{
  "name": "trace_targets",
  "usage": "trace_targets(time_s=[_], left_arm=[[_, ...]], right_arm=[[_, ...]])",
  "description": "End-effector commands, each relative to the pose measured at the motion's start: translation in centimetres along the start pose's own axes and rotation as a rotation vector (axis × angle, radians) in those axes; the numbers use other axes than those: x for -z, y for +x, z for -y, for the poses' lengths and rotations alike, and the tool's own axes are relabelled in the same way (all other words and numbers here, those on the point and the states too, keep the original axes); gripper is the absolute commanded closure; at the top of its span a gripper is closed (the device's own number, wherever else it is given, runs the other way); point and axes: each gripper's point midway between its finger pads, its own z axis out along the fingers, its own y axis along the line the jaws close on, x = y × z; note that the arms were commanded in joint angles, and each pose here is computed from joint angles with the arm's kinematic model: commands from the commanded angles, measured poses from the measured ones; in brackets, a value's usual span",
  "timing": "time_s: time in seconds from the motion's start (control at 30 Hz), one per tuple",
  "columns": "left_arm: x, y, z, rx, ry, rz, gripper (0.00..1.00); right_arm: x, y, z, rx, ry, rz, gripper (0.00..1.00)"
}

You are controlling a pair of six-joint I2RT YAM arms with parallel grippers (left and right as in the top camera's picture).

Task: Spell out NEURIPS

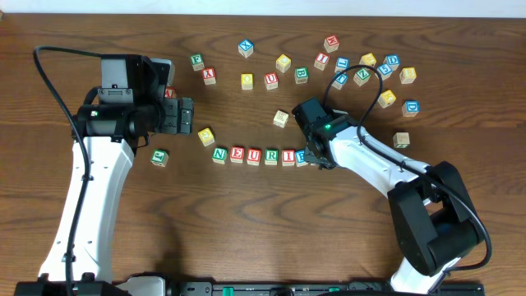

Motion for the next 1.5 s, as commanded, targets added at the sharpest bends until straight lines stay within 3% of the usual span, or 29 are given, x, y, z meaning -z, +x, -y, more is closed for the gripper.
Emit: trace_targets(time_s=[0.0, 1.47], left_arm=[[0.5, -0.8, -0.1, -0.002, -0.003, 0.022, 0.04], [0.5, -0.8, -0.1, -0.002, -0.003, 0.023, 0.04]], right_arm=[[-0.2, 0.2, 0.0, 0.011, -0.004, -0.011, 0.99], [0.1, -0.4, -0.6, 0.057, 0.016, 0.058, 0.99]])
